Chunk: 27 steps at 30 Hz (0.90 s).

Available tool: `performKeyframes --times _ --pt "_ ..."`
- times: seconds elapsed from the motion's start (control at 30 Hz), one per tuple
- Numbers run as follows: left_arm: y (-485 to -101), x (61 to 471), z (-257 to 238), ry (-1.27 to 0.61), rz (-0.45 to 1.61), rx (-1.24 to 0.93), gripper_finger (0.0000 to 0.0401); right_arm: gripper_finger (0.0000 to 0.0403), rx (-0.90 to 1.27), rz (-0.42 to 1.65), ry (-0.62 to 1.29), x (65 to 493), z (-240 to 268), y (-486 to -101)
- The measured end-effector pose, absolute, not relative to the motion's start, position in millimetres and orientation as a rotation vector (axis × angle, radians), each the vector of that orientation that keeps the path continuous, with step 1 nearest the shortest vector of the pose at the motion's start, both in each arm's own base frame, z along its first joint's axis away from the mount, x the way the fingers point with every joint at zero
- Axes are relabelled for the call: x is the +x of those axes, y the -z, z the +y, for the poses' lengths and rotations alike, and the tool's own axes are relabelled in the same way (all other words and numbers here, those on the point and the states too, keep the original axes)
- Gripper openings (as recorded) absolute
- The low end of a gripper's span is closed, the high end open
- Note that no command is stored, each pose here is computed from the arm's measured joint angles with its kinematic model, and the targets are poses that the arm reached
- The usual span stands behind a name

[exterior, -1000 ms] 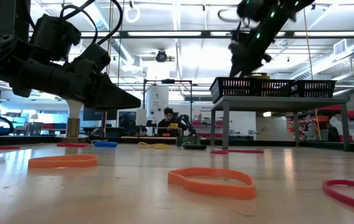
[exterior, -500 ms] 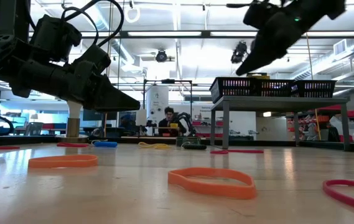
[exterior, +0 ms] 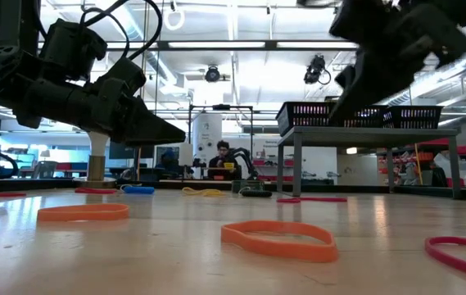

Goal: Pick & Place Office Desk Supplies
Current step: Put the red rubber band into the left black bin on the shelf

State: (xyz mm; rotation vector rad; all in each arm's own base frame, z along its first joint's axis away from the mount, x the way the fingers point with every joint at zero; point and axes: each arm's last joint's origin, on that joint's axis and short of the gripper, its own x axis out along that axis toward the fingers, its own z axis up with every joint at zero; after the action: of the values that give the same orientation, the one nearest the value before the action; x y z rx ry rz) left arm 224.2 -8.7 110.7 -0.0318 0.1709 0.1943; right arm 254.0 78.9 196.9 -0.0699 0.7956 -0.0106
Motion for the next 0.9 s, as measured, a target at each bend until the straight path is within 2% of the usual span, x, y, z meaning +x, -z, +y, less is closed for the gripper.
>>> performKeyframes --times 0.2,0.5,0.67,0.9 --pt "-111.7 224.5 -8.7 -0.194 0.162 -0.031 0.013 0.0074 -0.022 0.888 -0.073 279.2 104.9 -171.9" --pt "-111.5 224.4 -8.7 -0.194 0.163 -0.031 0.013 0.0173 -0.187 1.048 -0.291 308.6 152.5 -154.7" --pt "-111.3 224.4 -8.7 -0.194 0.166 -0.03 0.013 0.0181 -0.173 1.066 -0.442 306.4 183.0 -150.5" --pt "-111.5 224.5 -8.7 -0.194 0.164 -0.031 0.013 0.0164 -0.282 1.047 -0.496 307.2 223.1 -130.8"
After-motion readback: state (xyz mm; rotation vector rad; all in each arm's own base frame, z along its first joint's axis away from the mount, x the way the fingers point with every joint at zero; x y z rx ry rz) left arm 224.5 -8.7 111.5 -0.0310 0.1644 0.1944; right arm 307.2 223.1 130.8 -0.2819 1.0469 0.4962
